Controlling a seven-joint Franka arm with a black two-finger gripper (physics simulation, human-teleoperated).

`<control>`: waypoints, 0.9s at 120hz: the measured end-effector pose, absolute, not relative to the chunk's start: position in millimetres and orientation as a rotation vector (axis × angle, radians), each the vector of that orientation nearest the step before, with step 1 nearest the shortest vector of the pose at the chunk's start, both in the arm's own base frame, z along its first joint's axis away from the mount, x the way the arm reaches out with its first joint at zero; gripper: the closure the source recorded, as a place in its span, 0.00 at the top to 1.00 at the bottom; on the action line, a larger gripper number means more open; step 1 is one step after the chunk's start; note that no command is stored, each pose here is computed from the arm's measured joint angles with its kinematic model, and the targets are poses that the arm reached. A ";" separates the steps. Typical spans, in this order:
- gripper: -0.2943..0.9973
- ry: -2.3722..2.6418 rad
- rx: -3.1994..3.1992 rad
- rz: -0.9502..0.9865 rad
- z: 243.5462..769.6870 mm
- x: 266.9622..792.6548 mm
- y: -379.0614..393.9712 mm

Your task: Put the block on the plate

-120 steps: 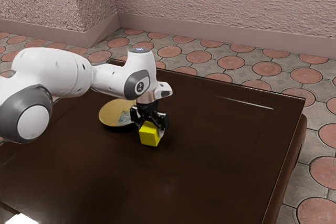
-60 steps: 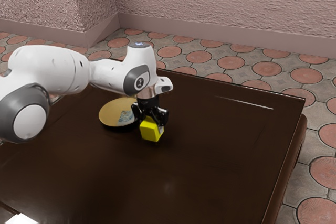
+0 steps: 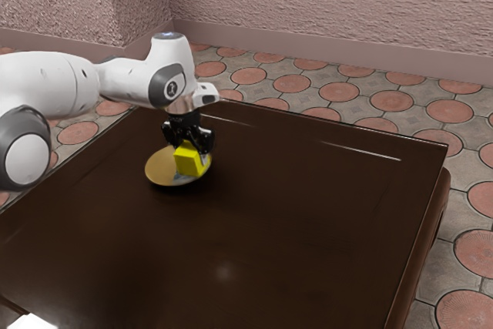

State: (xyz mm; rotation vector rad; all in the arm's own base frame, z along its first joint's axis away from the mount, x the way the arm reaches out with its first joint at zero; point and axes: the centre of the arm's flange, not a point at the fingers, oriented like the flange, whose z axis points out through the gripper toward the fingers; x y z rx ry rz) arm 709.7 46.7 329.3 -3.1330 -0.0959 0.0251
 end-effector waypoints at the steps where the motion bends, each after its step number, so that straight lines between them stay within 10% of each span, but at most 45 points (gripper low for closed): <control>1: 0.55 -0.093 -3.133 0.028 328.8 709.8 48.0; 73: 0.55 0.221 -3.051 0.045 299.9 733.3 107.0; 108: 0.70 0.294 -3.024 0.073 312.6 731.2 106.7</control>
